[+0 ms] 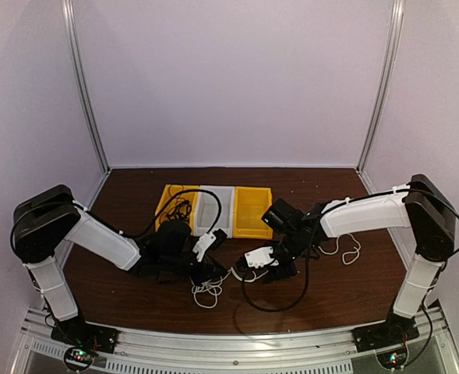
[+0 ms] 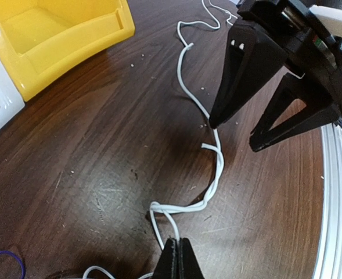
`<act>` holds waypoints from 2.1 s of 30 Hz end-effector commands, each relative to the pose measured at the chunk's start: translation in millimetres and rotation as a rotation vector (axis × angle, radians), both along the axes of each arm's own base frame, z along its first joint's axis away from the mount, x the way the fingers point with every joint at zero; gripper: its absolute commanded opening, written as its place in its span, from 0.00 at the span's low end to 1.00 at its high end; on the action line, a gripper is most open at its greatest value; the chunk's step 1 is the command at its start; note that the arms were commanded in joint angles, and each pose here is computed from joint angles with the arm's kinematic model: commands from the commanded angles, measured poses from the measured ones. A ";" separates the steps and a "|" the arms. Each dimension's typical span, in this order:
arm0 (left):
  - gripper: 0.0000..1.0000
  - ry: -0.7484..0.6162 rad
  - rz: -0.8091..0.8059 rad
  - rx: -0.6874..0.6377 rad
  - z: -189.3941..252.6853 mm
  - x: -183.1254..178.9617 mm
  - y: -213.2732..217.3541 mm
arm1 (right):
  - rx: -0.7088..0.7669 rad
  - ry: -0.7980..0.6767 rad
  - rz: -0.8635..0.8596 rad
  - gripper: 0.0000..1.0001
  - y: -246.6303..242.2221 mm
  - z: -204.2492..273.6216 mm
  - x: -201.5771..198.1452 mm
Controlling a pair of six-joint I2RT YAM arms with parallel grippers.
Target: Untangle the cables
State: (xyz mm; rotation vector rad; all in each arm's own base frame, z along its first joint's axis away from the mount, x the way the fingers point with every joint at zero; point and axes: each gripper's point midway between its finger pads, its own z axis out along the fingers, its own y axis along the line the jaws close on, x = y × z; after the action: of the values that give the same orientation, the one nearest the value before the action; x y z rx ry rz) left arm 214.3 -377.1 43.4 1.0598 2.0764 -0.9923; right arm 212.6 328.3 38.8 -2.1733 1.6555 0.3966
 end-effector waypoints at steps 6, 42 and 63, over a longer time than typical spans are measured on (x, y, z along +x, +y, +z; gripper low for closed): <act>0.00 -0.031 0.011 -0.074 19.2 5.0 -1.8 | -0.021 -0.016 -0.017 0.30 5.0 -15.2 6.8; 0.00 0.023 0.113 0.076 -31.6 -12.3 58.1 | 0.294 -0.111 -0.361 0.00 -116.8 184.8 65.8; 0.00 0.087 0.174 0.172 -59.7 -22.5 84.1 | 0.723 -0.419 -0.603 0.00 -192.4 397.9 104.8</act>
State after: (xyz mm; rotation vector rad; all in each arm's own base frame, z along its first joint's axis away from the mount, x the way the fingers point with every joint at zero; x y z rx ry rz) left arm 201.6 -319.9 17.1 0.9345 2.1521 -0.8937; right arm 302.9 162.1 374.0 -1.2276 1.6047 0.3469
